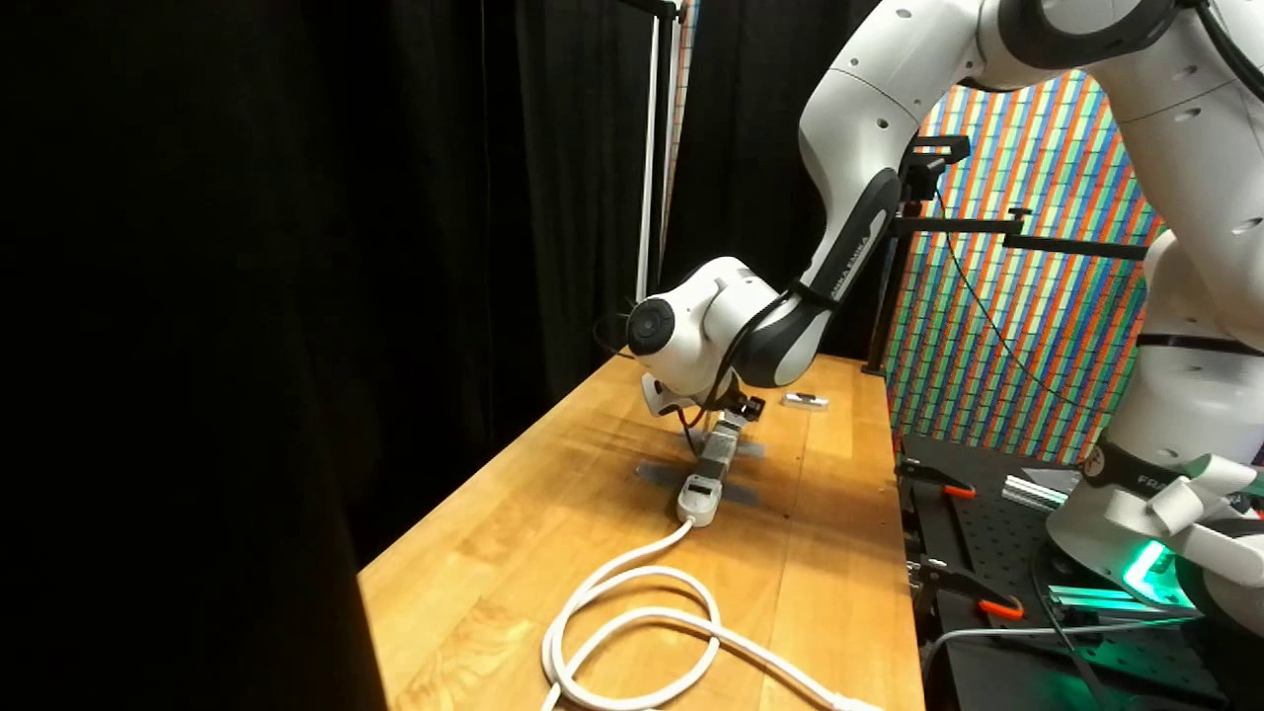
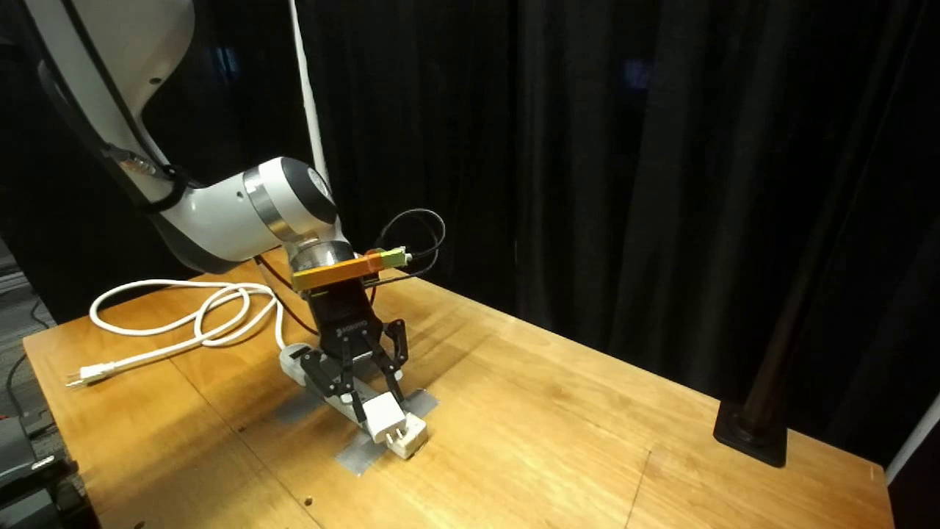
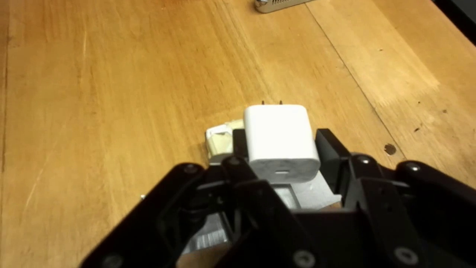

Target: Pick up the charger head and put it on the adapter

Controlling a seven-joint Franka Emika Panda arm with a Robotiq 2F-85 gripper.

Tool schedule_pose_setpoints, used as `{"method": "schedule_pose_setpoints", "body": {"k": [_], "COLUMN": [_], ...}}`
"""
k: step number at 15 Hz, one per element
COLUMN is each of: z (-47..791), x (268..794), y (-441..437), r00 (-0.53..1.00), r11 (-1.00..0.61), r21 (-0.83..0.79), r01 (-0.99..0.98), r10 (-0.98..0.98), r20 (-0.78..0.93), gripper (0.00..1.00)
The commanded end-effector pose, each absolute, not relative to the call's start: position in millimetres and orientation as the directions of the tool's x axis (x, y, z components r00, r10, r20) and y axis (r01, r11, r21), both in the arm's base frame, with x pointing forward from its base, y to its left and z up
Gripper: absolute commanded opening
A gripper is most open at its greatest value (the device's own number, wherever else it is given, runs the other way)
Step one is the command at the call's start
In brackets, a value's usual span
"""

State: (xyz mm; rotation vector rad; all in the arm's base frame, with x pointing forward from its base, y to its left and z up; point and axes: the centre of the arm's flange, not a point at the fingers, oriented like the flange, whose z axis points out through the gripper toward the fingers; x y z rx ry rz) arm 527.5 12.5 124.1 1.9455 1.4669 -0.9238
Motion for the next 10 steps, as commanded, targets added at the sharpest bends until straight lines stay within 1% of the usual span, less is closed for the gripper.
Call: {"method": "schedule_pose_setpoints", "body": {"k": [1,4,7,10], "z": [172,209,239,251], "x": [526,530,529,528], "y": [4,-9,-30,-47], "r00": [0.270,0.326,0.345,0.362], "r11": [-0.354,-0.435,-0.449,-0.440], "r21": [0.032,-0.036,-0.116,-0.192], "r01": [0.935,0.900,0.886,0.877], "r10": [0.648,0.724,0.805,0.869], "r20": [-0.712,-0.607,-0.482,-0.337], "gripper": [0.23,0.23,0.23,0.23]}}
